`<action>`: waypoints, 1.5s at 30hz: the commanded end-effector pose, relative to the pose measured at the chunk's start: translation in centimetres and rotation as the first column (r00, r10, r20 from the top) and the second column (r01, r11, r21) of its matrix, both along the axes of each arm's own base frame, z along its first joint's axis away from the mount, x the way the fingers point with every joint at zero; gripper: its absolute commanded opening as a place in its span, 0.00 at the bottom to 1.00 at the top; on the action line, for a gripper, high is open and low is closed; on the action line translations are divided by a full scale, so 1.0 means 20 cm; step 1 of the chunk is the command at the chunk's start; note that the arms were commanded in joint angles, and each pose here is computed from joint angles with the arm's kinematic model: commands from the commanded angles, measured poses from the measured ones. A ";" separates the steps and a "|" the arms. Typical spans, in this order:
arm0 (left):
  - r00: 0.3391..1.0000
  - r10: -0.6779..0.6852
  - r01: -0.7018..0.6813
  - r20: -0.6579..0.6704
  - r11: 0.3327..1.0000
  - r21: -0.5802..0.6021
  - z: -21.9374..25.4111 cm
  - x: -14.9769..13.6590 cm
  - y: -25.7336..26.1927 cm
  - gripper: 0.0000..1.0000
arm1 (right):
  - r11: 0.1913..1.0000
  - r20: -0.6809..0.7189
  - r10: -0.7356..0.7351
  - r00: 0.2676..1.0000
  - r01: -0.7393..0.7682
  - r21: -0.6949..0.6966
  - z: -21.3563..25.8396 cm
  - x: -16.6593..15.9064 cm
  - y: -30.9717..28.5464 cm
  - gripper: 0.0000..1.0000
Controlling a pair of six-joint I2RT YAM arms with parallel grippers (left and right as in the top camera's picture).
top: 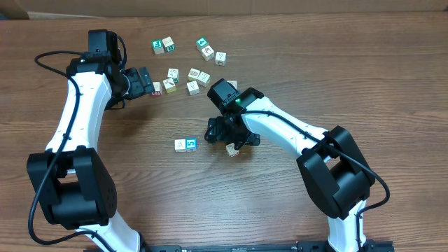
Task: Form a horizontal line
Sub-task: 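Lower the I block onto the table and open the right gripper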
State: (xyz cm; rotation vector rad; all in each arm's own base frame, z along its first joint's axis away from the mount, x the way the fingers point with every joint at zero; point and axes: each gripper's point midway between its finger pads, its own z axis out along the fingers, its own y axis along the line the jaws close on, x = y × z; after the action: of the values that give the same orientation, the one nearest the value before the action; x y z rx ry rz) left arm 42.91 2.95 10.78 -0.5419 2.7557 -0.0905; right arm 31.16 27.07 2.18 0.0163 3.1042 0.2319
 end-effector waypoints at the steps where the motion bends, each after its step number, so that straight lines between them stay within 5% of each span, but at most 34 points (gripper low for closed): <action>1: 1.000 -0.005 0.005 0.004 1.000 0.006 0.00 0.01 -0.01 1.00 | 1.000 0.019 -0.009 1.000 0.009 0.004 0.02 0.04 0.00 0.97; 12: 1.000 -0.005 0.005 0.004 1.000 0.006 0.00 0.01 -0.01 1.00 | 0.998 -0.073 -0.050 0.996 0.047 -0.041 0.14 0.00 -0.19 1.00; 29: 1.000 -0.005 0.005 0.004 1.000 0.006 0.00 0.02 -0.01 1.00 | 0.995 -0.203 -0.044 0.978 0.025 -0.095 0.12 -0.17 -0.26 0.12; 45: 1.000 -0.005 0.005 0.004 1.000 0.006 0.00 0.01 -0.01 1.00 | 0.995 -0.132 0.019 0.991 -0.006 0.099 0.01 -0.13 -0.03 0.11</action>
State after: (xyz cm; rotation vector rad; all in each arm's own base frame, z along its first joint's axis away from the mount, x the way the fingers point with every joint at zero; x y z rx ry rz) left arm 42.91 2.95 10.78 -0.5419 2.7557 -0.0905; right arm 28.19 25.21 0.98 0.0270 3.2623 0.2872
